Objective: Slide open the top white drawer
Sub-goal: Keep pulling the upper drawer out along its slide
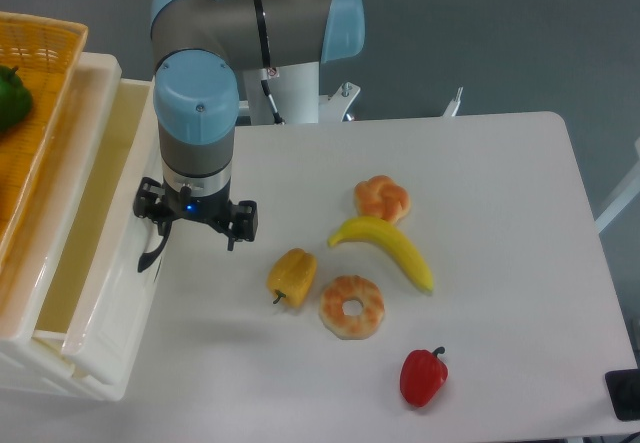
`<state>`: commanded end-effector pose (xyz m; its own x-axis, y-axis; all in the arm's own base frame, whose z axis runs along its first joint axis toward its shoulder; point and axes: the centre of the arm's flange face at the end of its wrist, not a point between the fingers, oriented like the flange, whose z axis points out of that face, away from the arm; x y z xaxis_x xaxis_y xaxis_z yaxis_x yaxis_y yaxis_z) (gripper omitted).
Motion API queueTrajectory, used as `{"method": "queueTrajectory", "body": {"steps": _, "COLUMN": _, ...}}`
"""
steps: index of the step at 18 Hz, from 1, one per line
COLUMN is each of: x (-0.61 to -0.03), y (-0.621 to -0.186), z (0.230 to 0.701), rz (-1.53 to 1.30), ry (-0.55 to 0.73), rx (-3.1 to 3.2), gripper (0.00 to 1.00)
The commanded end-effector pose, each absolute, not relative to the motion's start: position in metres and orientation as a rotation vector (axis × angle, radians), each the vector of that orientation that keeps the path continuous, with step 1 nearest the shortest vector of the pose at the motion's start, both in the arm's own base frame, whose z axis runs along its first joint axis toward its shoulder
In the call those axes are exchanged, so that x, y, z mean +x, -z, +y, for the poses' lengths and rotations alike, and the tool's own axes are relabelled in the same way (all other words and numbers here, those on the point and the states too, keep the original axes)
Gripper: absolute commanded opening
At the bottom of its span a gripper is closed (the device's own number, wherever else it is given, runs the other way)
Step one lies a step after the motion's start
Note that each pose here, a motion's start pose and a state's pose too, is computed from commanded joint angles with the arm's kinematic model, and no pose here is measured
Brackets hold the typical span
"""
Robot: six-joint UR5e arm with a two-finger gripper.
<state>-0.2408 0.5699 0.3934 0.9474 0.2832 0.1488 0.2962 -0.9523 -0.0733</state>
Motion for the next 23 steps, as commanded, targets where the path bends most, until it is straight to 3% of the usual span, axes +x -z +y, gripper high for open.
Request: {"method": "queueTrajectory", "body": {"steps": 23, "x": -0.299, "y": -0.392, "z": 0.546, "rz": -0.488, "ry": 0.198, "rx": -2.990, "gripper": 1.00}}
